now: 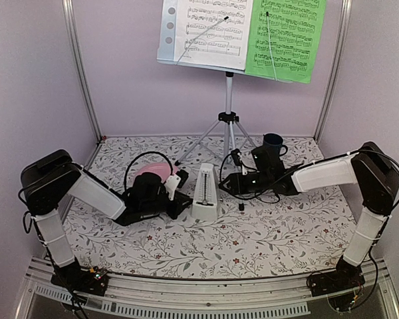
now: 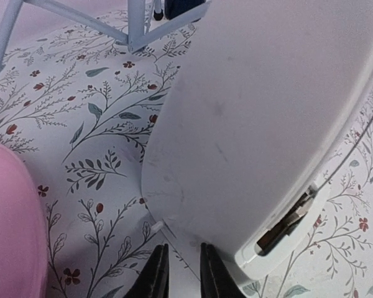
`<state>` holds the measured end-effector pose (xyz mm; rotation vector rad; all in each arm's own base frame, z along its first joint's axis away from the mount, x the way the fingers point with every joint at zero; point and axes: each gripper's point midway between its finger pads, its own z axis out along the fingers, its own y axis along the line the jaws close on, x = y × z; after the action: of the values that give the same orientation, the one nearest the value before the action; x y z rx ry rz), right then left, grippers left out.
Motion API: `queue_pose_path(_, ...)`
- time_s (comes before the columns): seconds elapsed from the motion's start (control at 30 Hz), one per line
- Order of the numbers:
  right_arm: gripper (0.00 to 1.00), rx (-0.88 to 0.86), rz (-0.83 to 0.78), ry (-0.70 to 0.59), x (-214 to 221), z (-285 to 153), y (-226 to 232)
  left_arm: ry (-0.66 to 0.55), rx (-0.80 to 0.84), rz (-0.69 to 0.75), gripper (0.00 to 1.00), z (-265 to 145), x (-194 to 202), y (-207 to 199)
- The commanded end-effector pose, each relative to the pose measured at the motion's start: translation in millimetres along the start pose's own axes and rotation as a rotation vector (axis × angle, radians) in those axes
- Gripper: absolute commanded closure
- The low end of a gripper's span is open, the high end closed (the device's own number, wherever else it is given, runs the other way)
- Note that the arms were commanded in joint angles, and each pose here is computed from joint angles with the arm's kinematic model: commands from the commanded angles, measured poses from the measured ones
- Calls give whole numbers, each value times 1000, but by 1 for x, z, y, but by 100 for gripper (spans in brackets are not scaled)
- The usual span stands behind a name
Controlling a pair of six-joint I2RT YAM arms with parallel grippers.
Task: Set up the instrument practice props
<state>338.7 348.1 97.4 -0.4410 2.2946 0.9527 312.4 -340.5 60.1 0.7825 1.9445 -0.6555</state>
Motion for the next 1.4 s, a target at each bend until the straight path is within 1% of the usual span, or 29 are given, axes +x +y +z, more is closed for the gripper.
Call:
queue_pose_path(0.0,49,-60,-62,-66,-26,-13,16,-57,48,5,80,-10,-15,-16)
queue_pose_path(0.17,27,-154,-131,-92,-22,-39,43,-72,17,-15,79,-13,-20,-9)
queue_pose_path(0.23,20,-175,-160,-89,-16,-42,53,-71,23,-18,79,-11,-19,-9)
queue_pose_path(0.37,13,-199,-190,-81,-11,-43,65,-72,27,-24,79,-9,-19,-9)
queue_pose_path(0.5,10,-201,-197,-95,-17,-40,78,-76,37,-29,79,-8,-21,-11)
queue_pose_path(0.6,10,-173,-186,-93,-23,-32,81,-74,51,-31,79,-6,-21,-14)
queue_pose_path(0.7,12,-140,-177,-100,-31,-27,83,-72,58,-36,79,-4,-20,-16)
queue_pose_path(0.83,14,-68,-168,-96,-33,-19,79,-70,70,-46,79,-1,-18,-20)
queue_pose_path(1.03,23,-10,-145,-99,-36,-17,70,-69,74,-48,79,0,-17,-22)
queue_pose_path(1.17,26,28,-149,-88,-31,-17,61,-69,73,-46,79,0,-17,-22)
queue_pose_path(1.37,44,45,-160,-99,-28,-23,57,-71,69,-46,79,0,-18,-21)
